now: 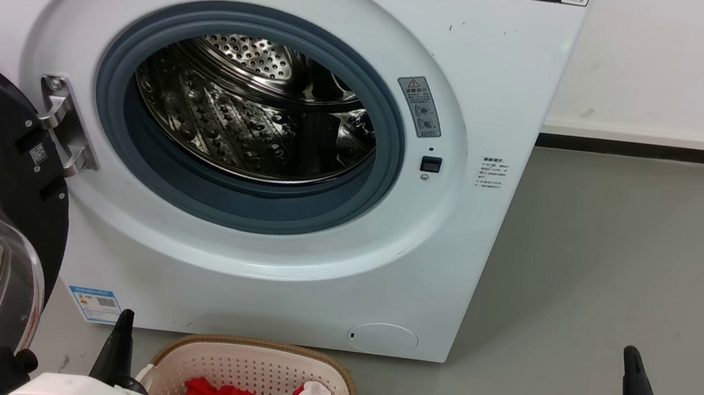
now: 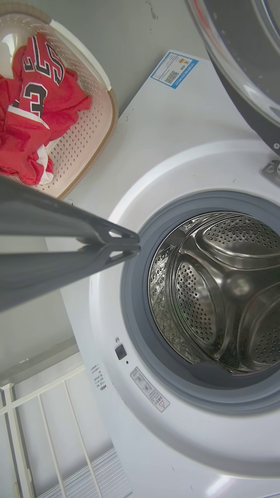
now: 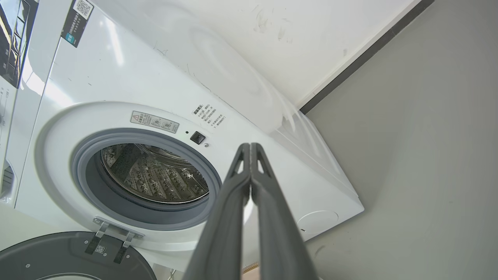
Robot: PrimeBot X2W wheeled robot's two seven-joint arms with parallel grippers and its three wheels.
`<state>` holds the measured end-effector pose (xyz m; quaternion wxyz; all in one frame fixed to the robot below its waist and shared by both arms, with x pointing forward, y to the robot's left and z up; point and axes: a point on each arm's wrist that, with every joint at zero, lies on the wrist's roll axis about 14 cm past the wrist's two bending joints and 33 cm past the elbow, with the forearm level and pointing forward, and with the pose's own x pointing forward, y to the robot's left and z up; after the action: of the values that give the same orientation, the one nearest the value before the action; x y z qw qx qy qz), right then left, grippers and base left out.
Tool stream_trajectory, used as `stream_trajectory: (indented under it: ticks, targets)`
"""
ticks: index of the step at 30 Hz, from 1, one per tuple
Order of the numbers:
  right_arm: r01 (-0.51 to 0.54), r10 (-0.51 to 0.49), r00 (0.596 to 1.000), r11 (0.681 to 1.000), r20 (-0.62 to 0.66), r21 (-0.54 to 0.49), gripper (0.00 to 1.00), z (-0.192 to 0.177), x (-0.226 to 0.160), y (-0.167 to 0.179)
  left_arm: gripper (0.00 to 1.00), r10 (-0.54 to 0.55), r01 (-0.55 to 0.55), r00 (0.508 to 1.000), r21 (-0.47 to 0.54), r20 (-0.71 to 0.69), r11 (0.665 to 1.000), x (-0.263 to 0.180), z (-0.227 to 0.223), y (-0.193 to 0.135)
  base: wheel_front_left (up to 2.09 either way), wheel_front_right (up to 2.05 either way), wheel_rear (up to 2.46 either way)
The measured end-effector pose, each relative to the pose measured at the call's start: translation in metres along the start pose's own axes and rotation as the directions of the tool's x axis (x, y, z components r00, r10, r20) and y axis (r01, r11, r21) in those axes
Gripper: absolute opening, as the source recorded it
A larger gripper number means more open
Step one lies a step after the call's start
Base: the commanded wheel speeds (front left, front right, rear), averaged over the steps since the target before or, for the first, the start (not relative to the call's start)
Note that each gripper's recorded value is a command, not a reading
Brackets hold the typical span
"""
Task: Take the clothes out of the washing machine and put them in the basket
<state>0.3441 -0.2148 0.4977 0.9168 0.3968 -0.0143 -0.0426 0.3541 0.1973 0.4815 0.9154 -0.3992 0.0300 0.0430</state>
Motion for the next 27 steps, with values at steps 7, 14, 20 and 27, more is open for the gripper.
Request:
stream_trajectory:
  ticks: [7,14,20,27]
  targets:
    - [0.002,-0.002,1.000,0.996,-0.006,0.090,0.00,0.000,0.005,0.001,0.00,-0.006,0.006,1.000,-0.090,-0.003,0.996,0.004,0.002,-0.002,0.00,0.00,0.00]
    - [0.005,-0.003,1.000,0.985,-0.016,0.171,0.00,-0.001,0.009,0.002,0.00,-0.014,0.013,1.000,-0.173,-0.007,0.985,0.008,0.003,-0.004,0.00,0.00,0.00]
    - [0.012,-0.005,1.000,0.971,-0.027,0.237,0.00,-0.003,0.011,0.001,0.00,-0.013,0.010,1.000,-0.239,-0.011,0.971,0.010,0.003,-0.003,0.00,0.00,0.00]
    - [0.004,0.005,1.000,0.951,-0.030,0.309,0.00,-0.003,0.017,0.005,0.00,-0.022,0.017,1.000,-0.309,-0.013,0.951,0.013,0.005,-0.005,0.00,0.00,0.00]
